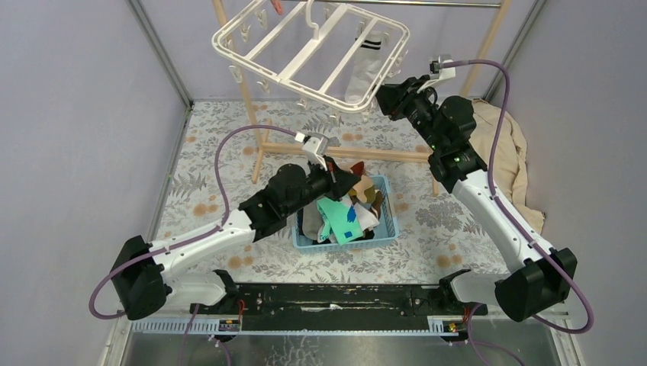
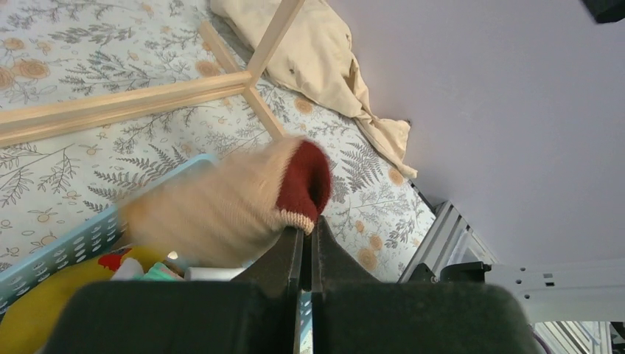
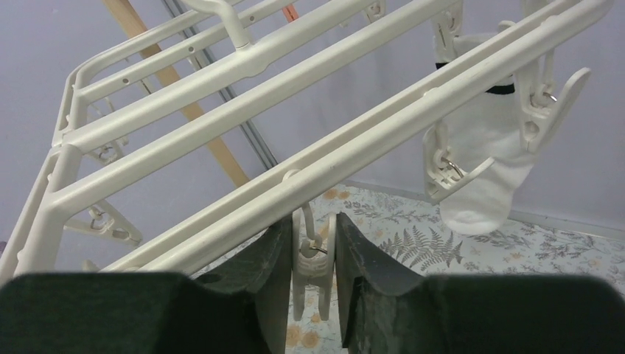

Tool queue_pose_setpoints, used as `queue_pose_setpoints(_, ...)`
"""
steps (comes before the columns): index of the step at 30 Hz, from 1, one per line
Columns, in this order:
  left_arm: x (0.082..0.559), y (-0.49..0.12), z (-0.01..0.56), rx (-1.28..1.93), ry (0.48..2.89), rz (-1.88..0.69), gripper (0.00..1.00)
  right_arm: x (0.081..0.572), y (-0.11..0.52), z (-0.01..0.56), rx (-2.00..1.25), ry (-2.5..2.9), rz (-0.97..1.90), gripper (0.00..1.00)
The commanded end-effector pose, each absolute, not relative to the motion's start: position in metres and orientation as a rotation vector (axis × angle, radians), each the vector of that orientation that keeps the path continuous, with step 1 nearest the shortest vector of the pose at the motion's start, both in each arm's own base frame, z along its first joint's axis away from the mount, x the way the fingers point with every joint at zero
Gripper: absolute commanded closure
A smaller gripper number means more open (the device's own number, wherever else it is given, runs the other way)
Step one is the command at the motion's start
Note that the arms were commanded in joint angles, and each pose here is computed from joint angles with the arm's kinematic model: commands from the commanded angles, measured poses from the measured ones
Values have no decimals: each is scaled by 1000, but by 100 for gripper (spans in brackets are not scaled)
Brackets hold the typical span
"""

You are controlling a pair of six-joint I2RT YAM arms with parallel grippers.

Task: Remove the socks clipped to the hanger
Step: Remove the sock from the hanger, then place the sock in the bin.

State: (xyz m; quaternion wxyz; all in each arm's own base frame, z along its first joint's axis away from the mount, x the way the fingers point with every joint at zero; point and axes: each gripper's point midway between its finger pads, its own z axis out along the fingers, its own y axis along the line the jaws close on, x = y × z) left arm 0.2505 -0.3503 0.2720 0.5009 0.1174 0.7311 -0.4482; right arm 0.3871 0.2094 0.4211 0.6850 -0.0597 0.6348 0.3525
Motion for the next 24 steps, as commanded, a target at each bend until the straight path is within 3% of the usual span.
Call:
queue_pose_setpoints(1, 243, -340, 291, 254, 1730, -1125, 100, 380, 208, 439, -154, 1360, 800, 57)
queue_pose_setpoints(5, 225, -338, 295, 285, 1741, -1198, 100, 379, 206, 435, -150, 1377, 794, 34)
queue_pose_setpoints(11, 209, -329, 287, 281, 1782, -1242, 100, 372, 201, 418, -130, 1437, 777, 16)
queue_pose_setpoints(24, 206, -309, 178, 177, 2016, -1111, 97, 330, 190, 318, -116, 1729, 779, 15)
